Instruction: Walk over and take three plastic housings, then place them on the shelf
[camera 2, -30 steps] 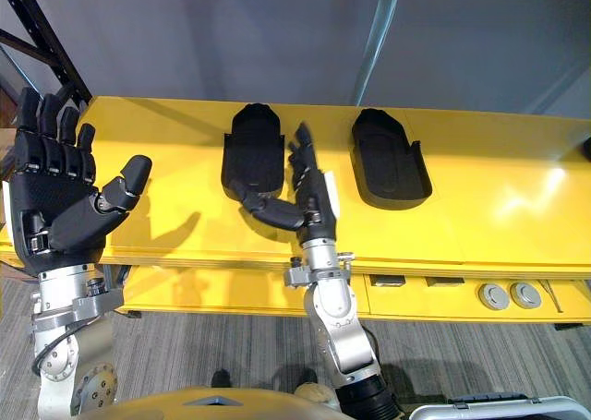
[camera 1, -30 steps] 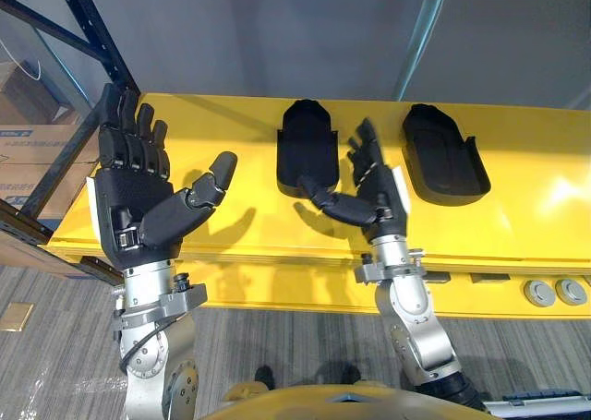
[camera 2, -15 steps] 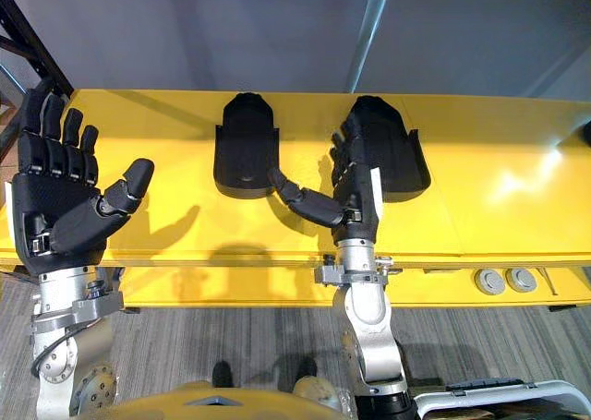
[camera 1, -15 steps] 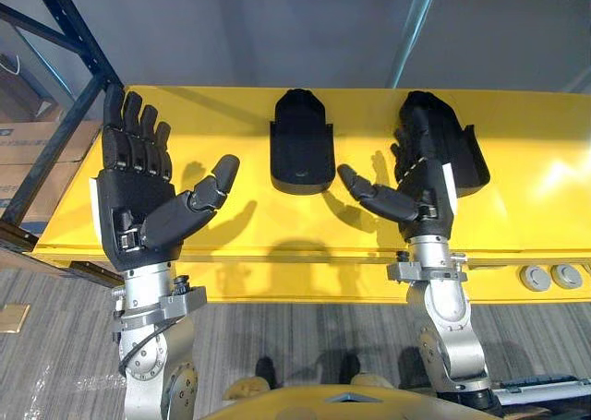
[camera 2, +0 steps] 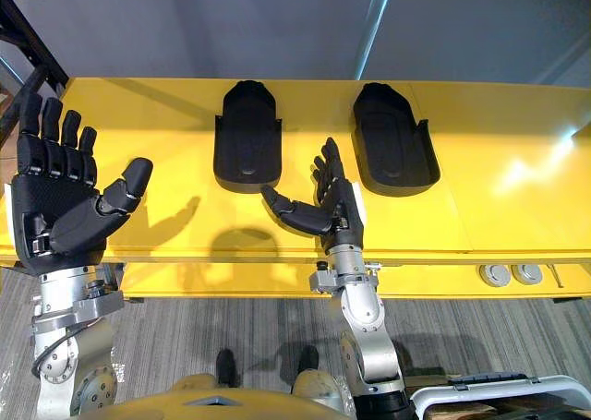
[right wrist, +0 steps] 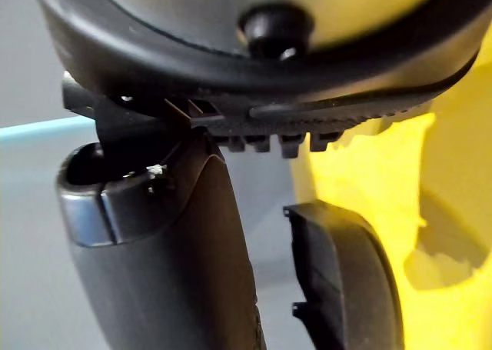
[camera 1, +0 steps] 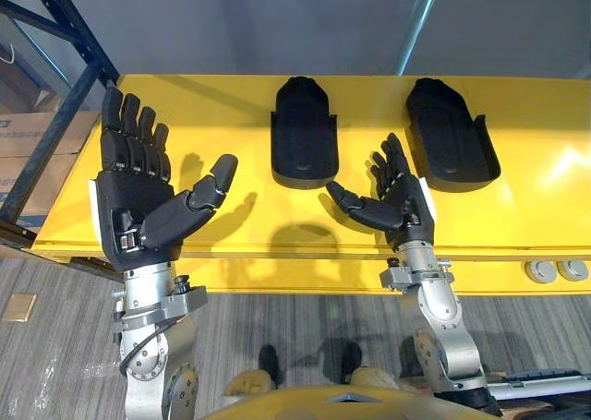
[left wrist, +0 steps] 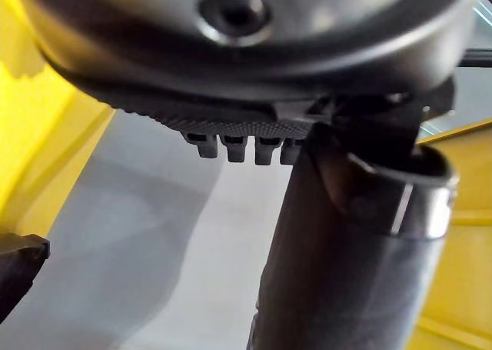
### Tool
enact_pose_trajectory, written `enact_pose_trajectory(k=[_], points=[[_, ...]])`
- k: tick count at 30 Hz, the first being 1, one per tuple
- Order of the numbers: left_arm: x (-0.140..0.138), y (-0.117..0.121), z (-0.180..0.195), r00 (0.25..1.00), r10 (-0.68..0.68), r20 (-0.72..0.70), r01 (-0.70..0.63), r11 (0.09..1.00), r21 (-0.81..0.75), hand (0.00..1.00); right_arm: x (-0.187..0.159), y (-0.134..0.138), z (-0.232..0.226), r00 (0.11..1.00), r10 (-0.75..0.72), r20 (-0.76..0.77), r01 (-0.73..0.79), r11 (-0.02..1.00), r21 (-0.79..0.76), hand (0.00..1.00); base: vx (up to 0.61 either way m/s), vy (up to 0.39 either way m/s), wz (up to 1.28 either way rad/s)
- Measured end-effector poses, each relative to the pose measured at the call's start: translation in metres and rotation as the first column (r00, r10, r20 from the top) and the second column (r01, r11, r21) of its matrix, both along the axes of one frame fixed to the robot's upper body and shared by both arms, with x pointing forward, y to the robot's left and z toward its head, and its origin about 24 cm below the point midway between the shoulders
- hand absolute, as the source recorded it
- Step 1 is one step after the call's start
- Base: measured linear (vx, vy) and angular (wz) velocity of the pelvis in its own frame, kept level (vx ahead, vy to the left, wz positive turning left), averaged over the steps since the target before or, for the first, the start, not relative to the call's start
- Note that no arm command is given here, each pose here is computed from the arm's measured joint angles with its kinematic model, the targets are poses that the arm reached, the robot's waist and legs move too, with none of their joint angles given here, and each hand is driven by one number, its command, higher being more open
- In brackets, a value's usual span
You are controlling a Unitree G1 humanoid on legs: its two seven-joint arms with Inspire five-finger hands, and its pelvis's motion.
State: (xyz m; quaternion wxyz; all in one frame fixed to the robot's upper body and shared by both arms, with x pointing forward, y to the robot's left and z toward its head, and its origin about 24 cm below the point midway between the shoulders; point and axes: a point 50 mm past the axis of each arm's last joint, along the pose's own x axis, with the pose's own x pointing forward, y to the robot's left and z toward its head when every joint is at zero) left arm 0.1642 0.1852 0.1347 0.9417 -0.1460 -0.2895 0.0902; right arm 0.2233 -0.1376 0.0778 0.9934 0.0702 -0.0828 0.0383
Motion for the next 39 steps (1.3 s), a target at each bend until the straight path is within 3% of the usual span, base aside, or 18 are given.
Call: enact_pose_trajectory(k=[15, 31, 35, 39], points=[[0.002, -0.006, 0.001, 1.000, -0.013, 0.005, 0.014, 1.000, -0.021, 1.00, 0.003, 0.022, 0.004, 0.989, 0.148, 0.024, -0.148, 0.989, -0.020, 1.00, -0.02, 0.000, 0.04], [0.003, -0.007, 0.002, 1.000, -0.020, 0.011, 0.020, 1.000, -0.020, 1.00, 0.004, 0.026, -0.004, 0.985, 0.169, -0.010, -0.170, 0.985, -0.023, 1.00, 0.00, 0.000, 0.01], [0.003, -0.007, 0.002, 1.000, -0.023, 0.011, 0.023, 1.000, -0.019, 1.00, 0.004, 0.026, -0.004, 0.989, 0.147, -0.011, -0.147, 0.989, -0.023, 1.00, -0.01, -0.001, 0.00], [0.003, -0.008, 0.002, 0.999, -0.034, 0.013, 0.035, 0.999, -0.017, 1.00, 0.003, 0.022, 0.010, 0.993, 0.014, 0.114, -0.014, 1.000, -0.003, 1.00, 0.00, 0.000, -0.01]])
